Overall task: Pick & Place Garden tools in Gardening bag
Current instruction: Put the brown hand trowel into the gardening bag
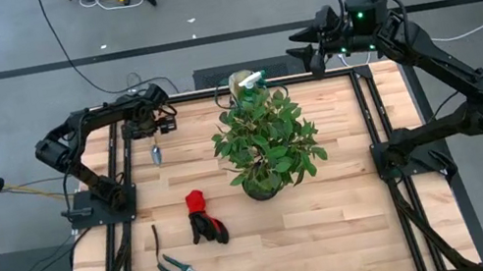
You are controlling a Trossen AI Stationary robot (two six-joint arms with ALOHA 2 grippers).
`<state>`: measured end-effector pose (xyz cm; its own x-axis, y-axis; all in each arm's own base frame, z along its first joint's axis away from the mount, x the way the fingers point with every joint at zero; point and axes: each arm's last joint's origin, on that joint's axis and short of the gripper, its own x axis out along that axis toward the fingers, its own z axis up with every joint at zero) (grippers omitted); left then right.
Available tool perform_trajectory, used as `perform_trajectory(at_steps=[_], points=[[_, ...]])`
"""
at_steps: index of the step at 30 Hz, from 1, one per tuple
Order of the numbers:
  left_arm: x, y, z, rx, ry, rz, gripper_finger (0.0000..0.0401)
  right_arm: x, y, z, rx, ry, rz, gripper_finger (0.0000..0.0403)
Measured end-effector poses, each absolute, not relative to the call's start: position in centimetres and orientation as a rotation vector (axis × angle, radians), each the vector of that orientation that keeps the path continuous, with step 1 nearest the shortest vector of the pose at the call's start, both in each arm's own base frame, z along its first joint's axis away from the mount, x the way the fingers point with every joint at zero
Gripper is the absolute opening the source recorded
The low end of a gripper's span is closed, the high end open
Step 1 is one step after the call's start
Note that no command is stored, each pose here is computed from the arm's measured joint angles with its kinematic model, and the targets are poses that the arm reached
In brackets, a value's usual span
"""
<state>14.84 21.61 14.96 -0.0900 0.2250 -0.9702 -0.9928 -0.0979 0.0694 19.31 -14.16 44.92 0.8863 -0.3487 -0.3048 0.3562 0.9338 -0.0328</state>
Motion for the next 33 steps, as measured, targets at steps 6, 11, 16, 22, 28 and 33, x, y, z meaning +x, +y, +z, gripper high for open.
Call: perform_trajectory(at_steps=[6, 11, 16, 22, 28, 33], points=[[14.8, 21.5, 15.0, -1.077, 1.049, 1.432, 0.0297, 19.4, -14.2, 45.1, 0.002, 0.292, -0.362, 0.0194], [14.7, 21.3, 15.1, -1.1, 1.066, 1.419, 0.0304, 19.4, -14.2, 45.3, -0.011, 0.272, -0.364, 0.0194], [14.4, 20.7, 15.5, -1.122, 1.105, 1.407, 0.0301, 19.5, -14.3, 45.6, -0.025, 0.245, -0.366, 0.0194], [14.2, 20.0, 16.7, -1.107, 1.096, 1.399, 0.03, 19.5, -14.3, 45.6, -0.001, 0.239, -0.368, 0.0194], [14.1, 19.9, 17.1, -1.08, 1.078, 1.419, 0.03, 19.5, -14.3, 45.6, 0.003, 0.238, -0.367, 0.0194], [13.7, 19.3, 15.4, -1.116, 1.048, 1.412, 0.03, 19.5, -14.2, 45.6, 0.01, 0.235, -0.354, 0.0194]])
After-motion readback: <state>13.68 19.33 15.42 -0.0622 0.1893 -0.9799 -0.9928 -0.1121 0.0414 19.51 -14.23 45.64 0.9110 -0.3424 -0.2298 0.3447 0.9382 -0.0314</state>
